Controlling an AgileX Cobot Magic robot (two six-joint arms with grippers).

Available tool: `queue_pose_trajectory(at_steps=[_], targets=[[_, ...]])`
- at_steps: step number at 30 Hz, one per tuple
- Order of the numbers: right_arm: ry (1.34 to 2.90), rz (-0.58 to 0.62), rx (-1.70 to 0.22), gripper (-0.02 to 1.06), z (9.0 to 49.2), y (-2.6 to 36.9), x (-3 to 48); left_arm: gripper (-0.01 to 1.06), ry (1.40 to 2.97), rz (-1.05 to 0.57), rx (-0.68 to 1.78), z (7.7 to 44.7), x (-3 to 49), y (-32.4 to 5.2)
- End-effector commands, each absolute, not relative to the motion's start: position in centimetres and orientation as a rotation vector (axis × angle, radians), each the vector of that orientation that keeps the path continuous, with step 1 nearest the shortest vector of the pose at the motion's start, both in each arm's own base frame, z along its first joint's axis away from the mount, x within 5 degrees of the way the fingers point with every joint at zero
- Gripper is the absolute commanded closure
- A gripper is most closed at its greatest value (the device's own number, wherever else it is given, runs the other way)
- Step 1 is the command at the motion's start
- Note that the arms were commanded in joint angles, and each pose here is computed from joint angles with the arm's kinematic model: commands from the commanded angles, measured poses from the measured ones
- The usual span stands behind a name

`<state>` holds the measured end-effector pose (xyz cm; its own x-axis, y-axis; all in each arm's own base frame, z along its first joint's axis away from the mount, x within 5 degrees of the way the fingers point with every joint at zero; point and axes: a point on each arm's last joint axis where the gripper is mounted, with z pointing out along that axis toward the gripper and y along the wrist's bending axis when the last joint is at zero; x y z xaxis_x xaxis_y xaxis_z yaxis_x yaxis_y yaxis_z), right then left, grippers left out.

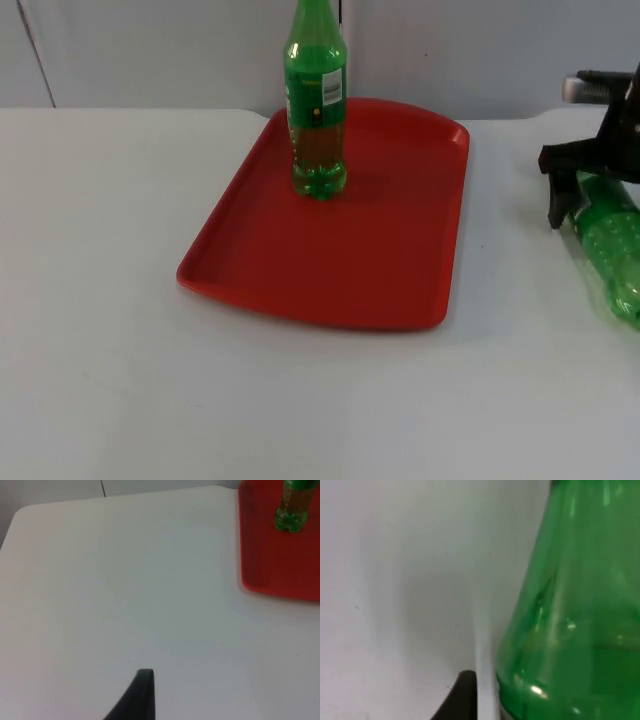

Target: Place the bottle upright on the tray.

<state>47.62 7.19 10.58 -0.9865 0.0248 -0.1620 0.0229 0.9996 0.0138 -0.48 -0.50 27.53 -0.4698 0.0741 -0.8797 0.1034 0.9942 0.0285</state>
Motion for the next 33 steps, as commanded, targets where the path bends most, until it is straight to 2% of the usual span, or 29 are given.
queue_pose_trajectory(at_steps=[1, 3, 4, 5, 9, 10, 11, 12, 19, 27, 28, 33], targets=[[3.0, 0.005, 0.044, 0.17, 10.2, 7.0, 47.5, 0.0, 2.061, -0.033, 0.121, 27.5, -0.5, -0.5], [3.01, 0.011, 0.049, 0.23, 9.8, 7.0, 47.5, 0.0, 2.061, -0.033, 0.121, 27.5, -0.5, -0.5], [3.01, 0.012, 0.053, 0.31, 9.8, 7.0, 47.5, 0.0, 2.061, -0.033, 0.121, 27.5, -0.5, -0.5], [3.01, 0.012, 0.053, 0.31, 9.8, 7.0, 47.5, 0.0, 2.061, -0.033, 0.121, 27.5, -0.5, -0.5], [3.015, 0.006, 0.053, 0.83, 10.1, 7.0, 47.4, 0.0, 2.061, -0.033, 0.121, 27.5, -0.5, -0.5], [3.012, 0.006, 0.053, 0.89, 10.2, 7.0, 47.4, 0.0, 2.061, -0.033, 0.121, 27.5, -0.5, -0.5], [3.012, 0.006, 0.053, 0.89, 10.2, 7.0, 47.4, 0.0, 2.061, -0.033, 0.121, 27.5, -0.5, -0.5], [3.004, 0.008, 0.046, 1.04, 10.6, 7.0, 47.4, 0.0, 2.061, -0.033, 0.121, 27.5, -0.5, -0.5], [2.896, 0.027, -0.007, 1.05, 15.8, 6.9, 47.3, 0.0, 2.061, -0.033, 0.121, 27.5, -0.5, -0.5], [2.736, 0.046, -0.105, 1.05, 23.9, 7.1, 45.9, 0.0, 2.061, -0.033, 0.121, 27.5, -0.5, -0.5], [2.736, 0.046, -0.105, 1.05, 23.9, 7.1, 45.9, 0.0, 2.061, -0.033, 0.121, 27.5, -0.5, -0.5], [2.624, 0.07, -0.18, 1.05, 28.3, 8.3, 44.5, 0.0, 2.061, -0.033, 0.121, 27.5, -0.5, -0.5]])
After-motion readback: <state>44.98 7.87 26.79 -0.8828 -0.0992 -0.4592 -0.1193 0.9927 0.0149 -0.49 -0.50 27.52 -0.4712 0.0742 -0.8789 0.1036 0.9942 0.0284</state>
